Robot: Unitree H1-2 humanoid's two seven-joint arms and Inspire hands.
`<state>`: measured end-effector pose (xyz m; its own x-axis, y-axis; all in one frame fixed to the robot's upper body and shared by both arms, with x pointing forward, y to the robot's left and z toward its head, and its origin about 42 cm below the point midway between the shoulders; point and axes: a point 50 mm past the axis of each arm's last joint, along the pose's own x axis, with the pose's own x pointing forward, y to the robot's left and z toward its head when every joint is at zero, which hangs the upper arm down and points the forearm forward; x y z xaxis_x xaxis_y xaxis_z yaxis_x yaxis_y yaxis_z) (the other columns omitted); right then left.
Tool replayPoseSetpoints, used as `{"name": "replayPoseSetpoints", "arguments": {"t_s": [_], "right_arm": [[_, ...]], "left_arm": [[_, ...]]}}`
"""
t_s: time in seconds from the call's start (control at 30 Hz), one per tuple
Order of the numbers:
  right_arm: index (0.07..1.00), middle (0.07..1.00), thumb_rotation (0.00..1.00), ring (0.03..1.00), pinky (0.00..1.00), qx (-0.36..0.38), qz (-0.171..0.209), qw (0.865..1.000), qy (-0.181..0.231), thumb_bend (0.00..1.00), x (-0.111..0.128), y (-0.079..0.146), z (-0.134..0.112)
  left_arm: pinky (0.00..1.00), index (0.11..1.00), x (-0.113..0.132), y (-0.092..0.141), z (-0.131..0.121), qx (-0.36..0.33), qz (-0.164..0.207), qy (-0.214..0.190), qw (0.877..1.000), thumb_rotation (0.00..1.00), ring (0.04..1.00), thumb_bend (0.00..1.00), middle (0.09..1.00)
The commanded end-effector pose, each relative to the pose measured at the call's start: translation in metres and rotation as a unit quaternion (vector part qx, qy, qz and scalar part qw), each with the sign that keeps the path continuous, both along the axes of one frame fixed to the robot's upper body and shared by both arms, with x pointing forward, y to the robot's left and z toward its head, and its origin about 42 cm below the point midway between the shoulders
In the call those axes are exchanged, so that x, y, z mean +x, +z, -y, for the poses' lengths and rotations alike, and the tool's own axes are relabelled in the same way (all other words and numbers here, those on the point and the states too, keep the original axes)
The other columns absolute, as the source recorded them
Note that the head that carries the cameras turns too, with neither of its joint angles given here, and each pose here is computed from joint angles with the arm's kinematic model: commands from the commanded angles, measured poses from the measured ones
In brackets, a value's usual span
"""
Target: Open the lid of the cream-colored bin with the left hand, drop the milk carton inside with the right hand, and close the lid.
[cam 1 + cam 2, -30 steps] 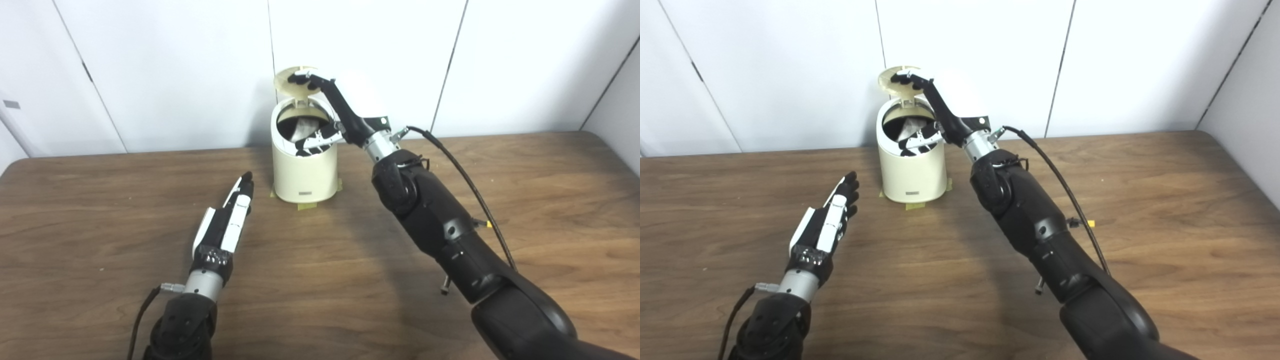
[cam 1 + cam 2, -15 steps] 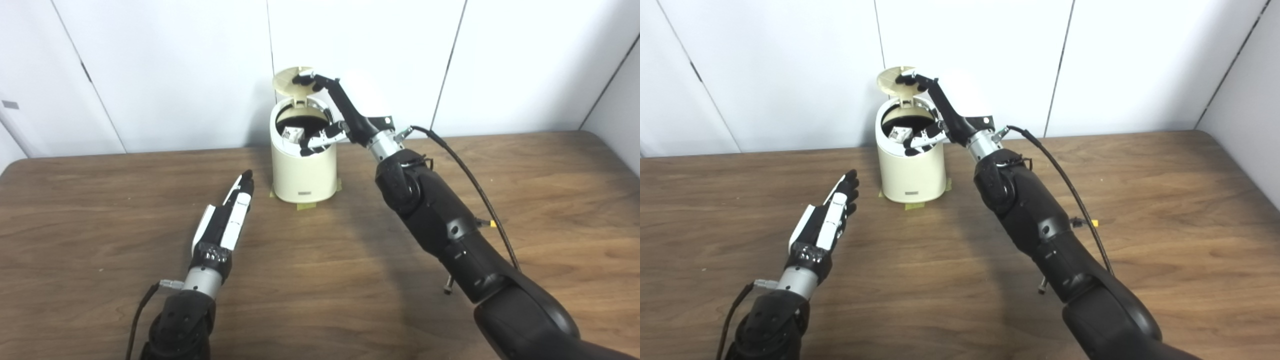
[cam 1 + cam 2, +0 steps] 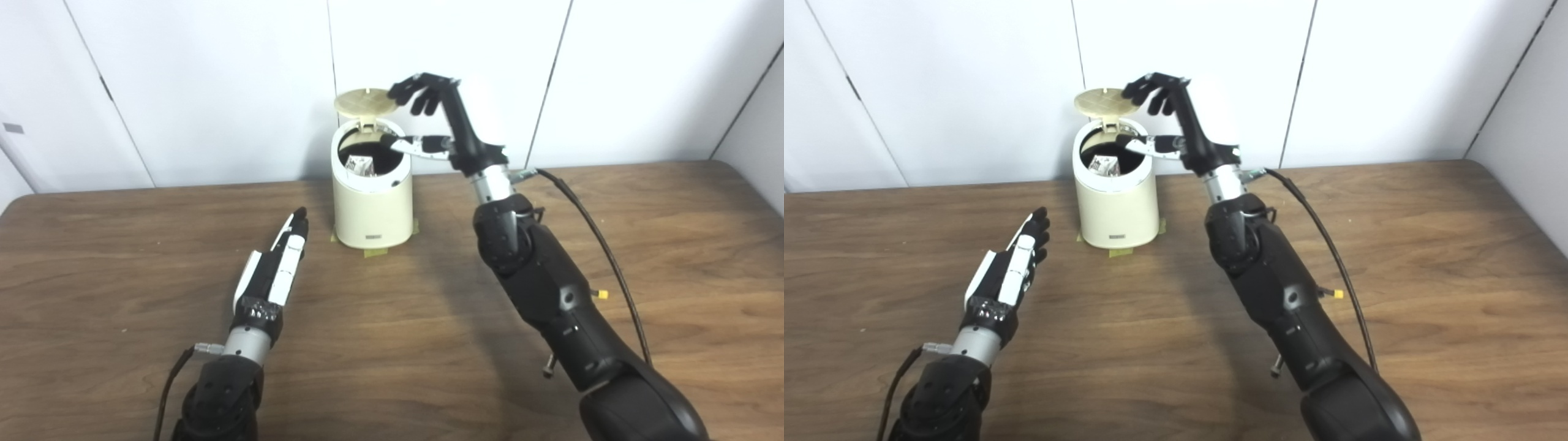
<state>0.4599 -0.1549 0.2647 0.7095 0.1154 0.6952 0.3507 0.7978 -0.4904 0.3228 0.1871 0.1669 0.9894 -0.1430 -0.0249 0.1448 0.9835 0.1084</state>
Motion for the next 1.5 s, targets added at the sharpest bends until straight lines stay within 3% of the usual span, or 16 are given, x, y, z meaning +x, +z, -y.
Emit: {"name": "replayPoseSetpoints", "arguments": {"t_s": [0.0,0.07,0.2,0.3,0.33,0.37,0.4,0.47,0.53,0.57,0.67,0.9,1.13,1.47], "right_arm": [[0.504,0.509,0.00,0.415,0.31,0.042,0.020,0.999,-0.001,0.50,-0.004,0.023,0.005],[0.511,0.510,0.00,0.415,0.30,0.070,-0.003,0.998,-0.006,0.50,-0.015,0.019,0.015],[0.512,0.501,0.00,0.445,0.34,0.111,-0.110,0.988,-0.017,0.50,-0.037,0.013,0.037],[0.505,0.504,0.00,0.441,0.44,0.147,-0.193,0.970,-0.021,0.52,-0.058,0.003,0.054],[0.505,0.496,0.00,0.499,0.46,0.165,-0.215,0.962,-0.018,0.52,-0.067,-0.002,0.060],[0.500,0.588,0.09,0.560,0.49,0.177,-0.228,0.957,-0.016,0.51,-0.073,-0.005,0.063],[0.499,0.620,0.12,0.581,0.50,0.201,-0.244,0.949,-0.007,0.51,-0.081,-0.011,0.066],[0.701,0.737,0.35,0.700,0.61,0.238,-0.265,0.934,0.014,0.56,-0.092,-0.019,0.070],[0.783,0.806,0.46,0.774,0.68,0.271,-0.284,0.918,0.051,0.55,-0.105,-0.029,0.074],[0.831,0.859,0.56,0.832,0.74,0.281,-0.290,0.913,0.063,0.55,-0.109,-0.032,0.075],[0.886,0.918,0.71,0.904,0.81,0.303,-0.307,0.899,0.075,0.58,-0.123,-0.043,0.078],[0.914,0.932,0.90,0.925,0.88,0.334,-0.313,0.887,0.068,0.60,-0.147,-0.063,0.075],[0.901,0.906,0.97,0.912,0.89,0.362,-0.313,0.876,0.058,0.59,-0.155,-0.079,0.069],[0.889,0.885,1.00,0.898,0.89,0.367,-0.312,0.875,0.050,0.57,-0.156,-0.086,0.069]], "left_arm": [[0.99,0.990,0.014,0.022,0.003,-0.007,0.046,0.005,0.999,1.00,0.991,0.65,0.987],[0.96,0.977,0.020,0.028,0.000,-0.010,0.054,0.009,0.998,1.00,0.980,0.63,0.977],[0.97,0.969,0.033,0.043,-0.008,-0.021,0.061,0.008,0.998,1.00,0.966,0.61,0.965],[0.94,0.944,0.044,0.057,-0.014,-0.021,0.069,0.000,0.997,1.00,0.935,0.57,0.933],[0.91,0.927,0.048,0.063,-0.016,-0.018,0.073,-0.002,0.997,1.00,0.914,0.55,0.912],[0.88,0.910,0.050,0.067,-0.018,-0.016,0.075,-0.003,0.997,1.00,0.900,0.53,0.896],[0.87,0.905,0.054,0.072,-0.020,-0.016,0.078,-0.002,0.997,1.00,0.895,0.53,0.891],[0.88,0.884,0.060,0.080,-0.023,-0.021,0.085,0.001,0.996,0.97,0.890,0.54,0.883],[0.88,0.866,0.070,0.091,-0.028,-0.017,0.095,-0.002,0.995,0.97,0.886,0.55,0.876],[0.89,0.856,0.073,0.095,-0.029,-0.015,0.098,-0.004,0.995,0.98,0.889,0.57,0.873],[0.88,0.843,0.082,0.114,-0.032,-0.018,0.109,-0.016,0.994,0.97,0.880,0.56,0.861],[0.87,0.835,0.113,0.164,-0.020,-0.025,0.155,-0.049,0.986,0.91,0.868,0.56,0.851],[0.87,0.822,0.145,0.207,-0.005,0.015,0.172,-0.082,0.982,0.93,0.863,0.61,0.859],[0.86,0.826,0.170,0.235,0.021,0.077,0.197,-0.117,0.970,1.00,0.874,0.55,0.862]]}}
